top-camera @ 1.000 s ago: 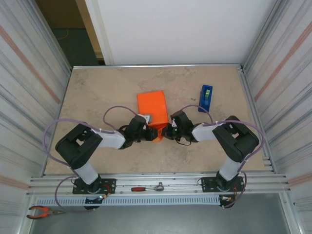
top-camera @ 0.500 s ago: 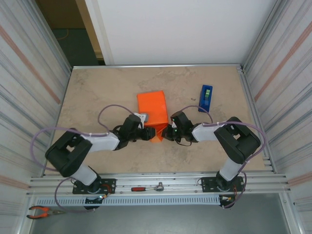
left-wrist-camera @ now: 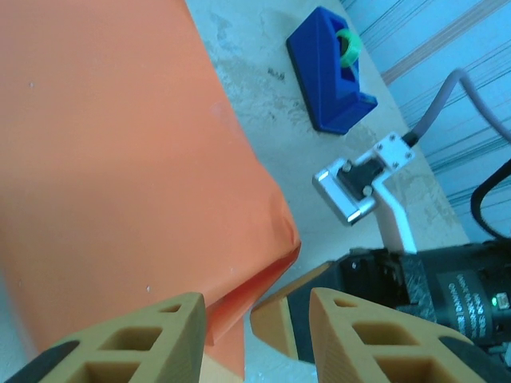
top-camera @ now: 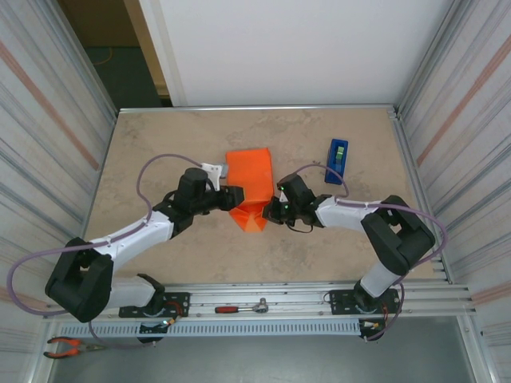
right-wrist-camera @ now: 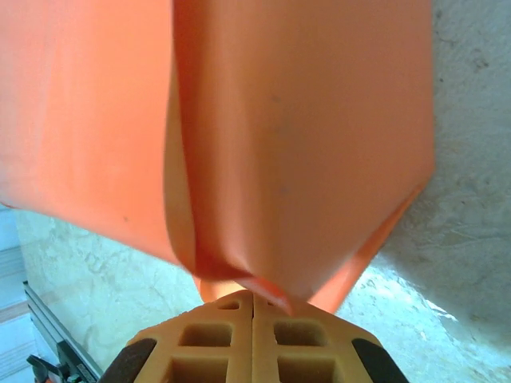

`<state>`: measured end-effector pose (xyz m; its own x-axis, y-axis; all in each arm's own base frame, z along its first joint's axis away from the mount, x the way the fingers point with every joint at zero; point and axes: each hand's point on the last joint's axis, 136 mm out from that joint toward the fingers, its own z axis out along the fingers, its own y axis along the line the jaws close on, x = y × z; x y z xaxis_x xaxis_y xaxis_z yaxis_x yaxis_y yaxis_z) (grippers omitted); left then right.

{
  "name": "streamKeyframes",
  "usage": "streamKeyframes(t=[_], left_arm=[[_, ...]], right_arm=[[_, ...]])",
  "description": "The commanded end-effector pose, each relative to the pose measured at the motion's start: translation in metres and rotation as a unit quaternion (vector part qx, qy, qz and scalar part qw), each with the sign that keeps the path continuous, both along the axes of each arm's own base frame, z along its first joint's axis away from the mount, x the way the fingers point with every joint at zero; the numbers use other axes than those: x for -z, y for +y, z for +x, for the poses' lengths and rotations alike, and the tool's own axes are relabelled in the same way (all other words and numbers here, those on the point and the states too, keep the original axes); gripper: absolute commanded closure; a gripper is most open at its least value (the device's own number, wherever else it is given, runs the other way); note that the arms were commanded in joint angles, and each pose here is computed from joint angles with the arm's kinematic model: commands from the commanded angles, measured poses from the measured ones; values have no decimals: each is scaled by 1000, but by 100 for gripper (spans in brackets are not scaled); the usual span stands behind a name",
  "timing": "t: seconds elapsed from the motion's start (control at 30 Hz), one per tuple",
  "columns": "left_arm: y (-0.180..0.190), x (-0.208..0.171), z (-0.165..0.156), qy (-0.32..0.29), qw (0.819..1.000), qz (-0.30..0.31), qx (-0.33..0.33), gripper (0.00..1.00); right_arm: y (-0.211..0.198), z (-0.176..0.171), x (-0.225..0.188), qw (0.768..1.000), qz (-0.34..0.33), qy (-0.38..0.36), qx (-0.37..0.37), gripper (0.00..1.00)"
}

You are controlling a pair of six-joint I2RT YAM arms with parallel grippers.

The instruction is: Wrap the gift box in paper

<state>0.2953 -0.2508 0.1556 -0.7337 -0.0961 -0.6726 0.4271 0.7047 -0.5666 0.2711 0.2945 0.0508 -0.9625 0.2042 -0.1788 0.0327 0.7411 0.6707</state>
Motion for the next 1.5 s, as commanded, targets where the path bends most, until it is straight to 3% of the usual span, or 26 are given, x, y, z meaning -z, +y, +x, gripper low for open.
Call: streamKeyframes(t=[0.0,0.2,0.43,0.8,1.0,1.47], left_arm=[[2,6,-5,7,1000,12,12,61],[1,6,-4,7,1000,24,17,59],[-3,-8,6,-11,998,50,33,46],[-6,-17,46,-31,994,107,15,35],[-3,-20,70,-38,990,132,9,30],[23,24,115,-8,975,223,24,25]], right_arm=[[3,10,8,1000,-14,-7,-2,100],[2,25,33,1000,-18,0,8,100],[1,29,36,1000,-3,8,-5,100],[3,7,12,999,11,-15,-40,100],[1,-3,22,999,-2,-8,-47,100],[0,-13,58,997,-47,15,-62,100]])
